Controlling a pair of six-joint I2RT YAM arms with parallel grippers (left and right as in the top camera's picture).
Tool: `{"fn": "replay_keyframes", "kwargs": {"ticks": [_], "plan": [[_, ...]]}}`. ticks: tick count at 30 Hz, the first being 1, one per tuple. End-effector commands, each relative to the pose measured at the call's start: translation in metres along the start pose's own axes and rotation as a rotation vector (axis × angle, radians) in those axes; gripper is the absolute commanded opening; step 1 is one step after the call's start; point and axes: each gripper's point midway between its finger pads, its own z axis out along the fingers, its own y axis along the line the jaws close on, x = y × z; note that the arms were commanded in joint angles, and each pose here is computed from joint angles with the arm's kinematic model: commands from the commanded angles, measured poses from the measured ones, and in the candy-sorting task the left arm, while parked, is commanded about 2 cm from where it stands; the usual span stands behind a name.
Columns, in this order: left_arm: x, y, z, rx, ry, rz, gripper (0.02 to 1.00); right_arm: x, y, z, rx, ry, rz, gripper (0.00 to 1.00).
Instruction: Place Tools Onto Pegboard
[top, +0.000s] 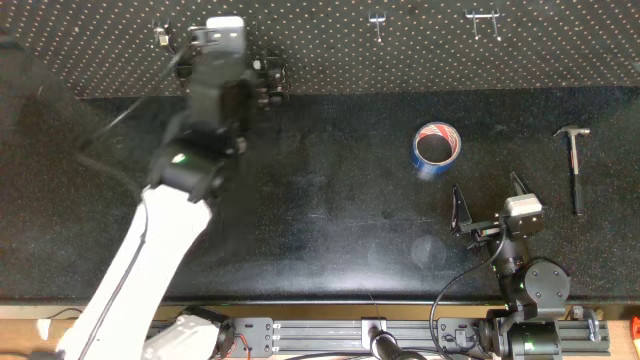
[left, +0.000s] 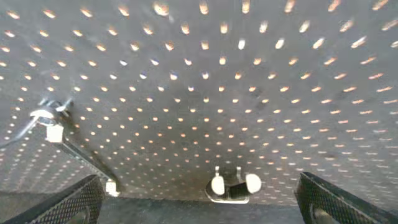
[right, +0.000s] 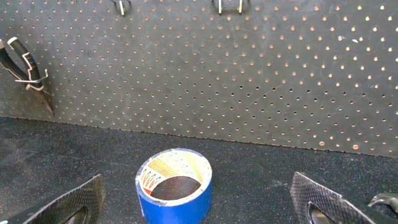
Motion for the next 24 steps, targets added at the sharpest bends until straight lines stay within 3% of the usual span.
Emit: {"fn": "replay_keyframes", "kwargs": {"ticks": [1,4,12,20,24], "plan": [[0.009,0.02,-0.052,0.169,-0.024,-0.068,0.996,0.001,0.002,0.0,-0.006,0.001,-0.015,0.976],[0.016,0.042,-0.093,0.145,-0.096,-0.09,0.996,0.001,0.002,0.0,-0.006,0.001,-0.015,0.976],[0.041,0.058,-0.146,0.137,-0.138,-0.099,0.996,0.001,0.002,0.0,-0.006,0.001,-0.015,0.976],[0.049,0.051,-0.154,0.185,-0.118,-0.101,0.996,0.001,0.002,0.0,-0.006,0.001,-0.015,0.976],[0.05,0.039,-0.157,0.257,-0.111,-0.096,0.996,0.001,0.002,0.0,-0.006,0.001,-0.015,0.976]]}}
